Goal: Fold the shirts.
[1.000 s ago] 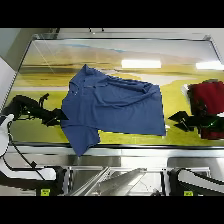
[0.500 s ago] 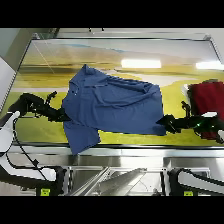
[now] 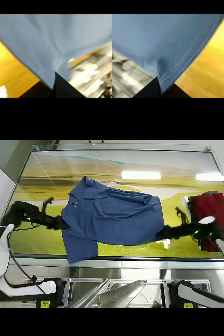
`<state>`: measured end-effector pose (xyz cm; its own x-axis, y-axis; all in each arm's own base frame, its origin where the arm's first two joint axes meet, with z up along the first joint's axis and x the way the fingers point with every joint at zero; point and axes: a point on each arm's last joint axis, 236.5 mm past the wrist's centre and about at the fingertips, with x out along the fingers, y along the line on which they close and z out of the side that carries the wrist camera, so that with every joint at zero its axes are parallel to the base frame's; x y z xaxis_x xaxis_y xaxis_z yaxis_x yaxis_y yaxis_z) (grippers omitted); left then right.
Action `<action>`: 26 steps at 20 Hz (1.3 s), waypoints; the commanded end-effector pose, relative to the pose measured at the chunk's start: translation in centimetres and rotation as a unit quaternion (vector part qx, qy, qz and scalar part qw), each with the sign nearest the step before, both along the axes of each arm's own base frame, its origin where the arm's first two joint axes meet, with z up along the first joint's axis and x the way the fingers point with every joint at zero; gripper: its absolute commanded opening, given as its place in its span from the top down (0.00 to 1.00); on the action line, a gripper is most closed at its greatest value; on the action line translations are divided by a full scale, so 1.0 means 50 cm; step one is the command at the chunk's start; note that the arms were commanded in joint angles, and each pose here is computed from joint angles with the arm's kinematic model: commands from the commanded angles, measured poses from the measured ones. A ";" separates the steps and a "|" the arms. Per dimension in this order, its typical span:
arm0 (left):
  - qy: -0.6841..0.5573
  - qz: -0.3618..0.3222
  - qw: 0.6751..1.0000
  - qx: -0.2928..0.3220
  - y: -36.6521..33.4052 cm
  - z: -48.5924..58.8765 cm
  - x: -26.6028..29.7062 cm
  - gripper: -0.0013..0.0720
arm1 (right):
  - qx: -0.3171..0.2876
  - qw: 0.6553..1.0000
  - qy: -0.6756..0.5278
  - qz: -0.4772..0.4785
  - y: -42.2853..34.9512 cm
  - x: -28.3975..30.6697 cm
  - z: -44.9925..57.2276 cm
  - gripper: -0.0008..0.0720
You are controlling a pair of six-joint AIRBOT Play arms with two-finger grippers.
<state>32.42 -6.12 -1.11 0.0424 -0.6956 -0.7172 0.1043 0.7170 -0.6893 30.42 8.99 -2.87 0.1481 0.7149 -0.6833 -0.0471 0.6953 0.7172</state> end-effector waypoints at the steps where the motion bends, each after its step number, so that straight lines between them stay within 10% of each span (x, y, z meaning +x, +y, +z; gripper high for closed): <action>1: -0.175 -0.023 0.981 -0.078 -0.061 0.282 0.013 0.97 | 0.023 0.979 -0.201 0.026 0.032 0.042 0.316 0.97; 4: -0.427 -0.014 0.904 -0.014 -0.063 0.614 -0.026 0.97 | -0.072 0.890 -0.450 -0.005 0.017 -0.005 0.670 0.97; 8: -0.672 0.035 0.715 0.187 -0.055 0.962 -0.189 0.97 | -0.208 0.704 -0.673 -0.097 0.000 -0.178 1.016 0.97; 12: -0.753 0.076 0.581 0.298 -0.066 1.112 -0.283 0.97 | -0.268 0.641 -0.709 -0.117 0.004 -0.242 1.094 0.97; 20: -0.492 -0.021 0.864 0.109 -0.017 0.676 0.053 0.97 | -0.106 0.855 -0.507 -0.038 -0.064 0.052 0.761 0.97; 26: -0.298 -0.045 0.952 0.047 -0.044 0.262 0.266 0.97 | -0.042 0.951 -0.303 -0.047 -0.084 0.233 0.301 0.97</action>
<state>42.30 -7.22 21.39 0.5267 -0.6251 -0.5760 0.5627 0.7643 -0.3150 39.21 4.47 22.35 0.6765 0.6022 -0.4239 -0.4448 0.7929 0.4166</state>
